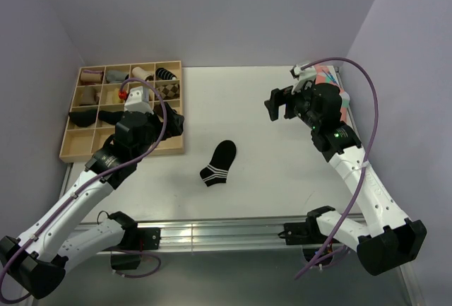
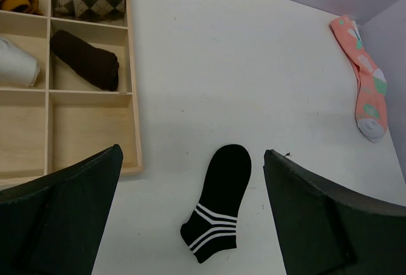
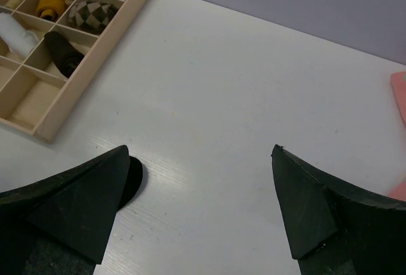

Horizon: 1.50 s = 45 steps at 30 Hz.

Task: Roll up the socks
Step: Roll the sock at the center of the board.

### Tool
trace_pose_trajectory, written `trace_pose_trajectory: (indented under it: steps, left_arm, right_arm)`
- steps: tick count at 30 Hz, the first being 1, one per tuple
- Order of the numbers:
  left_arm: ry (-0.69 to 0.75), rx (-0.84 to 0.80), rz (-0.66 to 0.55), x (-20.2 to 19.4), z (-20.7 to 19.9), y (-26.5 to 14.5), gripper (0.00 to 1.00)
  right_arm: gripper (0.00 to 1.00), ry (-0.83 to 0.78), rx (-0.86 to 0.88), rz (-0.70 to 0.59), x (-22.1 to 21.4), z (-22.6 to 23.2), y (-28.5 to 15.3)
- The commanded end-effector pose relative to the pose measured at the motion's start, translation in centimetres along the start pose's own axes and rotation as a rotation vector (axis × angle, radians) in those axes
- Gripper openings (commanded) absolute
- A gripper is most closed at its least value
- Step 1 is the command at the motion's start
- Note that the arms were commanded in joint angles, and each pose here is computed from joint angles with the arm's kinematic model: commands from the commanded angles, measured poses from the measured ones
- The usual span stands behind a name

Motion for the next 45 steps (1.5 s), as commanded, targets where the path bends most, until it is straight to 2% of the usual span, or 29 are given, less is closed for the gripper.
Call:
trace_pose_trajectory:
  steps: [1, 8, 13, 17, 22, 25, 31, 38, 39, 45]
  left_arm:
    - [-0.005, -0.022, -0.043, 0.9, -0.4, -0.2, 0.99]
    - [-0.022, -0.019, -0.034, 0.5, -0.3, 0.1, 0.99]
    - [-0.046, 0.002, -0.021, -0.4, 0.1, 0.4, 1.00]
    - [-0.086, 0.007, -0.020, -1.1, 0.6, 0.2, 1.00]
    - [-0.134, 0.020, -0.022, -2.2, 1.7, -0.5, 0.99]
    - [-0.170, 0.015, -0.014, -3.5, 2.5, -0.7, 0.99]
    - [-0.205, 0.069, 0.007, -6.0, 4.2, 0.1, 0.97]
    - [-0.246, 0.088, 0.013, -7.6, 4.9, 1.0, 0.95]
    - [-0.246, 0.096, 0.018, -7.9, 5.1, 1.2, 0.95]
    - [-0.254, 0.111, 0.037, -8.5, 5.3, 1.6, 0.94]
  right_arm:
    - [1.00, -0.035, 0.005, -0.021, 0.5, -0.1, -0.2]
    - [0.99, -0.066, 0.039, 0.024, -0.3, 0.0, 0.0]
    - [0.92, -0.112, 0.121, 0.133, -2.5, 2.2, 1.4]
    - [0.87, -0.228, 0.293, 0.254, -5.6, 7.9, 2.9]
    - [0.80, -0.389, 0.523, 0.325, -8.9, 11.6, 2.4]
    - [0.75, -0.475, 0.665, 0.344, -10.5, 12.6, 1.7]
    - [0.66, -0.588, 0.833, 0.328, -13.2, 13.3, 1.1]
    - [0.55, -0.710, 0.912, 0.307, -15.7, 15.7, 1.9]
    - [0.51, -0.713, 0.925, 0.308, -15.8, 16.1, 2.1]
    - [0.46, -0.736, 0.951, 0.325, -17.0, 18.5, 3.6]
Point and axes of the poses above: each gripper's point midway between its finger pads, its own y axis out along the fingers, its own z axis along the line the jaws close on, x = y × z, the point moved 9 cm from there along -y, back along the fingers, and after that the axes turned 5 degrees about -y, right-handed, at the moved point
